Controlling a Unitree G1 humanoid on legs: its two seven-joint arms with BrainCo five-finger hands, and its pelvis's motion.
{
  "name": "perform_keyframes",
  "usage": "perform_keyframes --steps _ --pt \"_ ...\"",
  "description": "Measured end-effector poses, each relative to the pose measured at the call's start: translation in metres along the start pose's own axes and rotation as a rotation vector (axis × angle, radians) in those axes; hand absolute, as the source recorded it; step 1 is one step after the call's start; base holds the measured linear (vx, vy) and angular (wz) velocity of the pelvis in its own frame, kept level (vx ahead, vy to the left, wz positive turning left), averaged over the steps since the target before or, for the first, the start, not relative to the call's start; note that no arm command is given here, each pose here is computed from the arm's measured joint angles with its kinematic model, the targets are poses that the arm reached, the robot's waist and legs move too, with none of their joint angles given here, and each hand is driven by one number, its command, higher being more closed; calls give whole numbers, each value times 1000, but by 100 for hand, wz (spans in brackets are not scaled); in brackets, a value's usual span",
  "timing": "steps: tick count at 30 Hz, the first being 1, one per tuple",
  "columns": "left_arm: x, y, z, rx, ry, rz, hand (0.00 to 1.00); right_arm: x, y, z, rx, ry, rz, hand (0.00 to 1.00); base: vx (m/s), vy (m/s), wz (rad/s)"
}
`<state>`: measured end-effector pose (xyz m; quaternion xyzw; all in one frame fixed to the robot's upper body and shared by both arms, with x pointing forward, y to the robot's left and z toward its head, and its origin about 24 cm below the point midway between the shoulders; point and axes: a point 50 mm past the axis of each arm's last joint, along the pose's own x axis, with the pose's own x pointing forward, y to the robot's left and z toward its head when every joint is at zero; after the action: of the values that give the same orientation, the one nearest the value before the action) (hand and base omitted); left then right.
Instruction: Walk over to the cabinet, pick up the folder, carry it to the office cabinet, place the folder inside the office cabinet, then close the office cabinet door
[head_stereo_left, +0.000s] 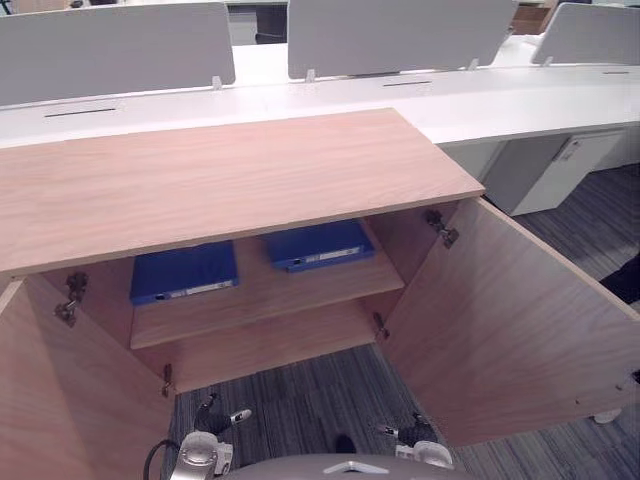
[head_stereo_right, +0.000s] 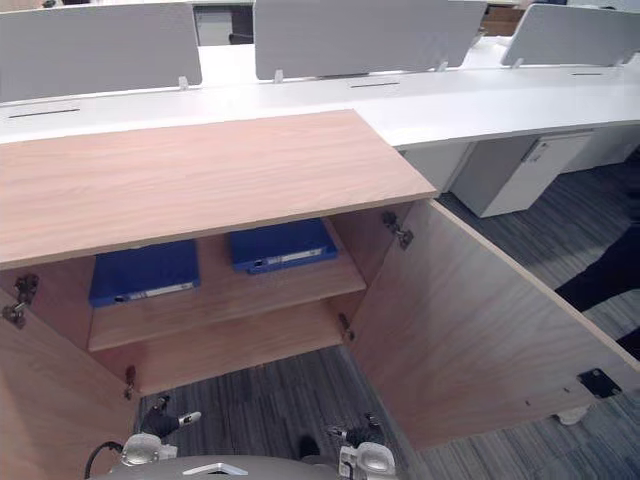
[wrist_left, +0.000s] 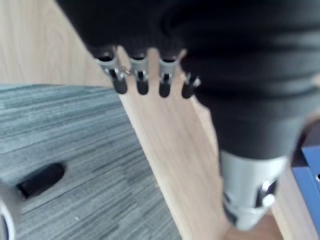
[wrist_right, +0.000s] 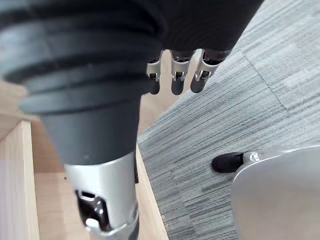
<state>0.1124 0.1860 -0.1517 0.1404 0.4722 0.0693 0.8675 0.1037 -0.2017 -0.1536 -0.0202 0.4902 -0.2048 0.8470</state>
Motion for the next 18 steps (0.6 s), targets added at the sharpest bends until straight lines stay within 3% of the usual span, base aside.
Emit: perform_keyframes --steps 8,18 --pt "-1 -3 -2 -5 7 -7 0 -8 -34 -25 193 59 -147 0 -3 -7 -37" --pt "4 8 17 1 -55 28 0 -17 -96 20 550 -189 -416 0 44 -26 -59"
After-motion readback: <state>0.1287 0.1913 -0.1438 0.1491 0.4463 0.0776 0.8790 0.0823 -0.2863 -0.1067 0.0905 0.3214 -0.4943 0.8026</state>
